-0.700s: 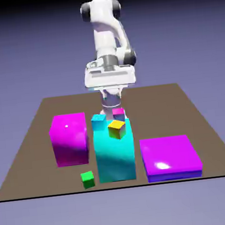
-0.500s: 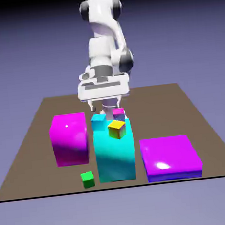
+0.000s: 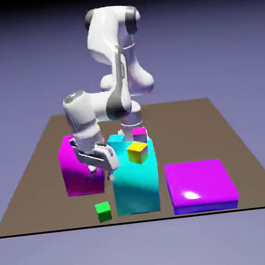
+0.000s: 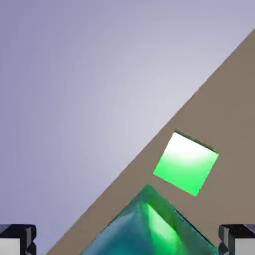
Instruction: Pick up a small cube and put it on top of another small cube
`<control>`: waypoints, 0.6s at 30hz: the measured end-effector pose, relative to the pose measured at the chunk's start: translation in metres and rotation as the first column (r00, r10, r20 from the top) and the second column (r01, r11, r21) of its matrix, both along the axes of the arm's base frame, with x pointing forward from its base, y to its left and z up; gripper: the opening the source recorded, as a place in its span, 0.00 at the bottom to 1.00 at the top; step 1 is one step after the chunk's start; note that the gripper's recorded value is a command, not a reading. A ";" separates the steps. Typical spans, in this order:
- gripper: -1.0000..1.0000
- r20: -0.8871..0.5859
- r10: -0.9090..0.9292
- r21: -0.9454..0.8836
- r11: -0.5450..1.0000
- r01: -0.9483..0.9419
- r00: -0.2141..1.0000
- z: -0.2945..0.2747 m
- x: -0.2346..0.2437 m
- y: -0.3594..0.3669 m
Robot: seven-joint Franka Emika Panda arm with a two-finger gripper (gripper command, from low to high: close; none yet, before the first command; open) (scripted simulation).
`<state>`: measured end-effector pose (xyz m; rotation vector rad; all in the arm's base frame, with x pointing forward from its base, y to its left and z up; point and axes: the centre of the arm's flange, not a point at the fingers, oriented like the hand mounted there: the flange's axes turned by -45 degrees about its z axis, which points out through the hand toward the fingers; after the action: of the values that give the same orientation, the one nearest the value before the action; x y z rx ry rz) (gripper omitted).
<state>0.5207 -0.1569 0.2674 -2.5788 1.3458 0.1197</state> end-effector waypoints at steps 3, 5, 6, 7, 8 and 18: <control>0.50 -0.109 -0.109 0.071 0.991 0.117 0.988 -0.034 0.005 -0.020; 0.50 -0.185 -0.174 0.110 0.974 0.197 0.967 -0.058 0.007 -0.033; 0.50 -0.223 -0.204 0.127 0.963 0.236 0.953 -0.070 0.007 -0.039; 0.50 -0.261 -0.232 0.143 0.951 0.275 0.937 -0.082 0.007 -0.045; 0.50 -0.295 -0.255 0.156 0.938 0.310 0.921 -0.092 0.007 -0.050; 0.00 -0.293 -0.256 0.158 0.937 0.311 0.921 -0.094 0.007 -0.050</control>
<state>0.5276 -0.2067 0.1737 -2.2302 1.6914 0.5437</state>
